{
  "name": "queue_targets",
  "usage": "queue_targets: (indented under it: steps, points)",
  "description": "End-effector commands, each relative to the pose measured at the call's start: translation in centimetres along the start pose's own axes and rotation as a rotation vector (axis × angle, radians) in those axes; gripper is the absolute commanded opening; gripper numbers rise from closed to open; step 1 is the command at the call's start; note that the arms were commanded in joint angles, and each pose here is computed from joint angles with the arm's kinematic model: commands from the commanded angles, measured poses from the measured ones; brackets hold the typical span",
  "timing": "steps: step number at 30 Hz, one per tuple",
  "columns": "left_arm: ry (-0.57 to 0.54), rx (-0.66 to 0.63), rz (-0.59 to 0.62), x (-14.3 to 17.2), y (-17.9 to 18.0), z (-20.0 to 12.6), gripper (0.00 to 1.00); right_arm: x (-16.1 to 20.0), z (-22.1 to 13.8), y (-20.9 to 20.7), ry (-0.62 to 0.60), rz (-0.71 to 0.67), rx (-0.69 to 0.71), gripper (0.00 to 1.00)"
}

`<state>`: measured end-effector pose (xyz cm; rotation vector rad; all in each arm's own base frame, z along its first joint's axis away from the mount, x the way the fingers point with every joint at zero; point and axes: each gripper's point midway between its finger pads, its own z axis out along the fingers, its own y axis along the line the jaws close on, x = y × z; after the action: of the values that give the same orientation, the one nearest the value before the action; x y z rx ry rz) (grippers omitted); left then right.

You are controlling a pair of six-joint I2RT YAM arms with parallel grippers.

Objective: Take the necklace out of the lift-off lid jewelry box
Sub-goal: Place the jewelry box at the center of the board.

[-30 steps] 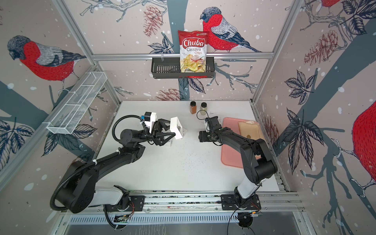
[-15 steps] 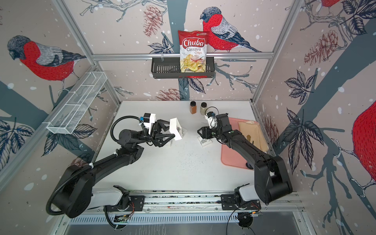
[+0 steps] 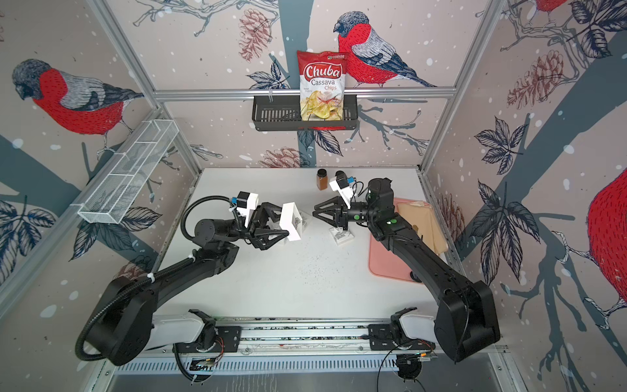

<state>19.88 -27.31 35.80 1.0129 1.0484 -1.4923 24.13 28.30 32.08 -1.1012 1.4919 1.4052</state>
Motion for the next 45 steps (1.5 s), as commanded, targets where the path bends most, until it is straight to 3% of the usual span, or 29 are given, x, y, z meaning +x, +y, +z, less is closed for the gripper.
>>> queue_targets:
  steps: [1, 24, 32, 36, 41, 45]
  points:
    - [0.009, 0.055, 0.048, -0.6, -1.4, 0.0, 0.74, -0.9, 0.3, 2.8, -0.010, -0.105, -0.114, 0.35]
    - [0.037, 0.033, 0.045, -0.1, -1.0, 0.0, 0.75, -1.7, 3.5, 4.7, 0.035, -0.169, -0.205, 0.29]
    - [0.042, 0.035, 0.041, 0.1, -1.0, 0.0, 0.75, -1.7, 4.1, 4.2, 0.040, -0.159, -0.179, 0.10]
    - [0.046, 0.021, 0.038, 0.3, -0.8, -0.1, 0.84, -1.8, 4.0, 4.2, 0.037, -0.159, -0.167, 0.00]
    - [0.057, -0.019, 0.047, 0.4, -0.3, -0.1, 0.88, -1.2, 3.9, 2.4, 0.063, -0.114, -0.041, 0.00]
    - [0.064, -0.160, 0.086, 0.1, 1.3, -1.1, 0.89, 0.1, 3.0, -1.9, 0.110, -0.022, 0.240, 0.00]
